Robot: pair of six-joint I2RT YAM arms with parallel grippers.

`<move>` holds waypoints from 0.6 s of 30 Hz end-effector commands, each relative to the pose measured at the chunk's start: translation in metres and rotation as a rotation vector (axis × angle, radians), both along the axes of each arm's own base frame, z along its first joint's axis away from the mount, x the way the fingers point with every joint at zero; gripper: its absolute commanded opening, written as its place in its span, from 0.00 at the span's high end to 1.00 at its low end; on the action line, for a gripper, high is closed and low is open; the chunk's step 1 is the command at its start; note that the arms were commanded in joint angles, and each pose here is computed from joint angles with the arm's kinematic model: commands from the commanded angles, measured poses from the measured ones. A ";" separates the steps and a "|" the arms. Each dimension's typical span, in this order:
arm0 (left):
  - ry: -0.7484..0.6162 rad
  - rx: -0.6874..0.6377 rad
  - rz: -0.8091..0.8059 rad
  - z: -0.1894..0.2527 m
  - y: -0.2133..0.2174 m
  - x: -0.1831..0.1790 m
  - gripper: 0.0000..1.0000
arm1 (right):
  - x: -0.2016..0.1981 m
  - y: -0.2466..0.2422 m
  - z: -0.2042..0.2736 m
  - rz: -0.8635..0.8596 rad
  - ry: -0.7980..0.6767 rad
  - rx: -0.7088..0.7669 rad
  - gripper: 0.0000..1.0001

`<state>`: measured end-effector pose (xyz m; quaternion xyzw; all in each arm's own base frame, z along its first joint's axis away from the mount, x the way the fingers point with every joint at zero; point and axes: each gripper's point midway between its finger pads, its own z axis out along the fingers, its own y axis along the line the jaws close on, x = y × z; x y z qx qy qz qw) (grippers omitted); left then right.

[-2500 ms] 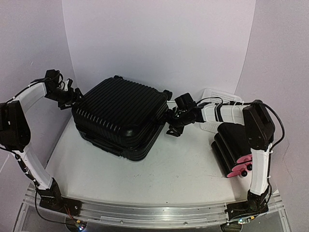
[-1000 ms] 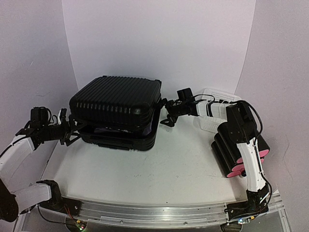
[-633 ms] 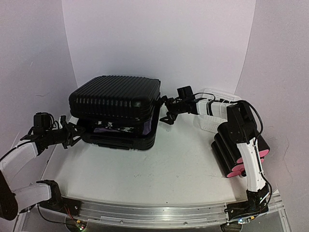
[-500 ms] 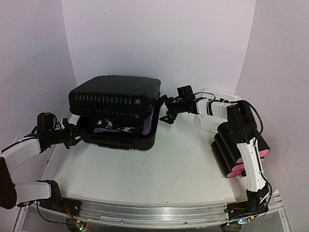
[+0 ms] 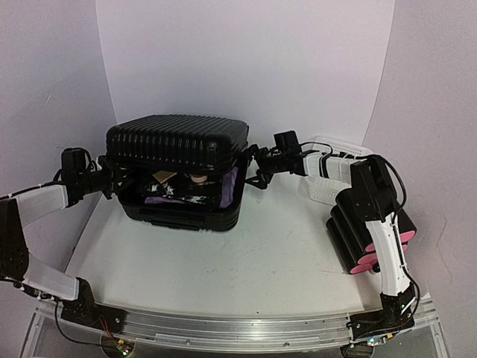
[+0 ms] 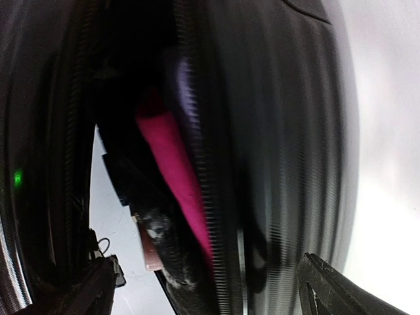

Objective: Open, take out, and arrange the luggage

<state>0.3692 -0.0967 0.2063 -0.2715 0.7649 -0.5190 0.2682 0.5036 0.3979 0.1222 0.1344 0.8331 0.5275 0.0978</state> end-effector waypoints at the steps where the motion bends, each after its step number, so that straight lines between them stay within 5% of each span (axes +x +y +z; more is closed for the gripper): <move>1: -0.217 -0.011 -0.064 0.072 -0.012 0.027 0.60 | -0.004 0.020 0.130 0.064 -0.304 0.179 0.02; 10: -0.295 -0.014 -0.109 0.113 -0.027 0.070 0.57 | -0.015 -0.031 0.083 0.047 -0.301 -0.111 0.02; 18: -0.342 -0.021 -0.119 0.138 -0.039 0.101 0.59 | 0.001 -0.034 0.078 0.065 -0.363 -0.178 0.02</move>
